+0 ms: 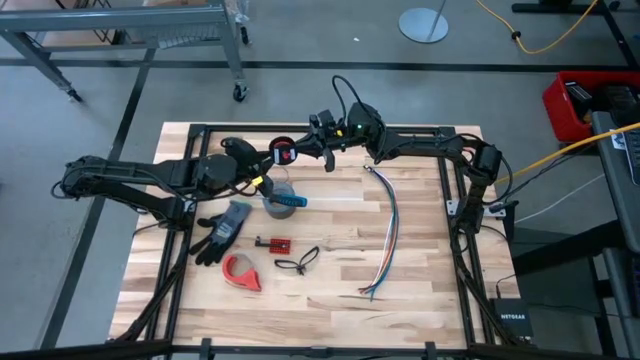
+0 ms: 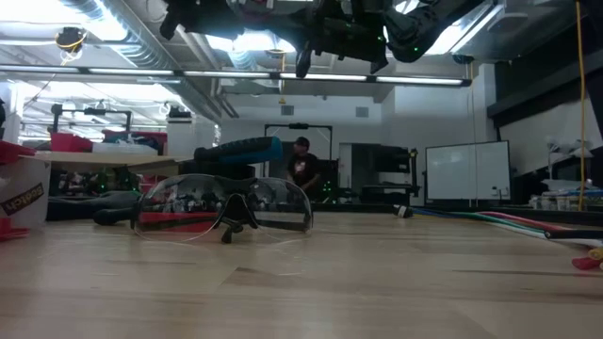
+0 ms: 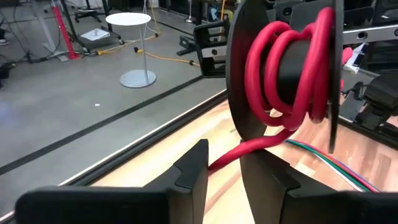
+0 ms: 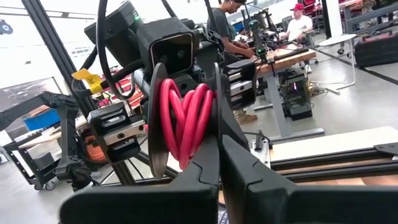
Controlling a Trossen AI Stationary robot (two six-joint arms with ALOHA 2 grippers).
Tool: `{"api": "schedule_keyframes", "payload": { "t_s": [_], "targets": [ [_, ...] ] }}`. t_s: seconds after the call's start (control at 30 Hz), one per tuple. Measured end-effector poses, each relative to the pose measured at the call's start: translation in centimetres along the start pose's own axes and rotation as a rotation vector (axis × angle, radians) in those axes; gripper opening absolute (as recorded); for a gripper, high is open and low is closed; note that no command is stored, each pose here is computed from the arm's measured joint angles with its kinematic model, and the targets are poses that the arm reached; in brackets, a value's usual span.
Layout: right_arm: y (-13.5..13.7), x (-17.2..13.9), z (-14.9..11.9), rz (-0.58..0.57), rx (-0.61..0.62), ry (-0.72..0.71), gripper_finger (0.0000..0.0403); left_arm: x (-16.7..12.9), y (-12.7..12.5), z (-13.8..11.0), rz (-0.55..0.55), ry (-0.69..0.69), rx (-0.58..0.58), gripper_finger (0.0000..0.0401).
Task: Coil cords
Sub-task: Coil the red wire into the black spool
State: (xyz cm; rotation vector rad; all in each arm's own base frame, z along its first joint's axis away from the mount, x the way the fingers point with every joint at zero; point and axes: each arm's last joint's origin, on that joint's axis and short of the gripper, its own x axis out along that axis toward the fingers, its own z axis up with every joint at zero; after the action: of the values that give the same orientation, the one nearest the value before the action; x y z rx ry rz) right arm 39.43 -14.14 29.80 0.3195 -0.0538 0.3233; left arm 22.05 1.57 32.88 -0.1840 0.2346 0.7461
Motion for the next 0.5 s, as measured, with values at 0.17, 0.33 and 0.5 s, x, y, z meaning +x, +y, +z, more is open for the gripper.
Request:
{"api": "schedule_keyframes", "payload": {
  "t_s": [0.17,0.33,0.5],
  "targets": [
    [0.01,0.00,0.00,0.004,0.000,0.002,0.0001,0.00,-0.03,-0.01,-0.011,0.003,-0.003,0.0101],
    [0.01,0.00,-0.02,0.005,0.001,0.002,0.0001,0.00,-0.08,-0.02,-0.026,0.008,-0.003,0.0108],
    [0.01,0.00,-0.02,0.003,0.005,0.002,0.0001,-0.04,-0.06,0.01,-0.028,0.007,-0.004,0.0101]
  ]
}}
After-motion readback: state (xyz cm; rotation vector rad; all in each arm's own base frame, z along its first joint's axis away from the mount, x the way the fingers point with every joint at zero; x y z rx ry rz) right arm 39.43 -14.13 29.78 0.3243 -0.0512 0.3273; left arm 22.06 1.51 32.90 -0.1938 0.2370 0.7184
